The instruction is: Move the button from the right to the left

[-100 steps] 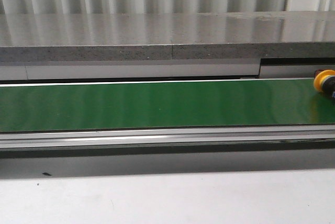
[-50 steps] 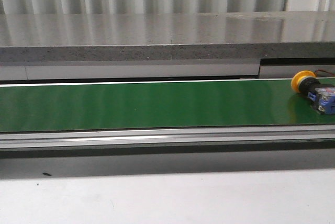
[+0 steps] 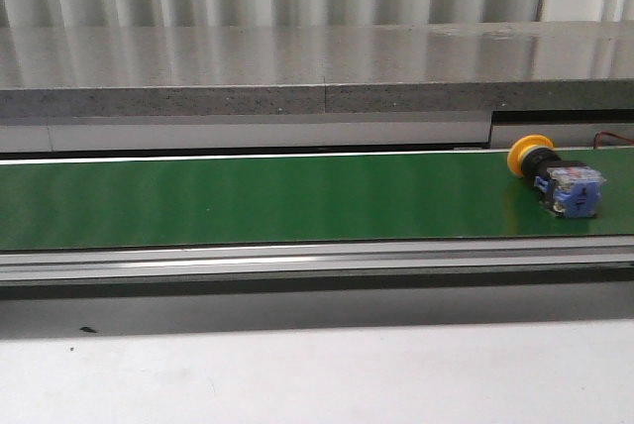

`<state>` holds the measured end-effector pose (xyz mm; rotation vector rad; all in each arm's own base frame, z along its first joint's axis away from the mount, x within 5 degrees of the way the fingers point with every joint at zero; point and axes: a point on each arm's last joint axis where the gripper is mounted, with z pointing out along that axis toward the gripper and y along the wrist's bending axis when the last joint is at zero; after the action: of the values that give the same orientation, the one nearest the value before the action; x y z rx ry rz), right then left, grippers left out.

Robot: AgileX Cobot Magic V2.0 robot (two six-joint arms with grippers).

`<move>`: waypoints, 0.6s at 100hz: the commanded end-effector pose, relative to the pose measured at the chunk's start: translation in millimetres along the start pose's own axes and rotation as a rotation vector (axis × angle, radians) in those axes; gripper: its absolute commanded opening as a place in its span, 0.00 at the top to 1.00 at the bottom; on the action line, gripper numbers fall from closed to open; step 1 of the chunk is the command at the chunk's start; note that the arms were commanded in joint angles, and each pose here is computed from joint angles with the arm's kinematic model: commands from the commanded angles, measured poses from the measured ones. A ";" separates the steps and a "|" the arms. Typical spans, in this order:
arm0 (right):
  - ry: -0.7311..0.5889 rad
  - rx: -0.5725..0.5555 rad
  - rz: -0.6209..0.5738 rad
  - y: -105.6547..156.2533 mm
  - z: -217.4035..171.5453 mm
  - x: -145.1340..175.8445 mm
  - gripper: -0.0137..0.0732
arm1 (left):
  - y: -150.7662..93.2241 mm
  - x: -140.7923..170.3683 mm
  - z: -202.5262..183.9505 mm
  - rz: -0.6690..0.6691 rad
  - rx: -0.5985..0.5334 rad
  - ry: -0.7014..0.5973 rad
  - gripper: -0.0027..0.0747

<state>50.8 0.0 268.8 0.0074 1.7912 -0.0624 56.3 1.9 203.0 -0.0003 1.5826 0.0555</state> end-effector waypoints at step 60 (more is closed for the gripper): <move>-0.177 0.025 -0.006 -1.6 -7.6 -14.5 0.92 | 1.1 -36.7 -5.5 -0.012 0.001 -0.154 0.99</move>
<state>46.4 0.0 268.5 0.0114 1.7156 -0.0699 55.3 2.0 213.5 -0.0009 1.5222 0.0575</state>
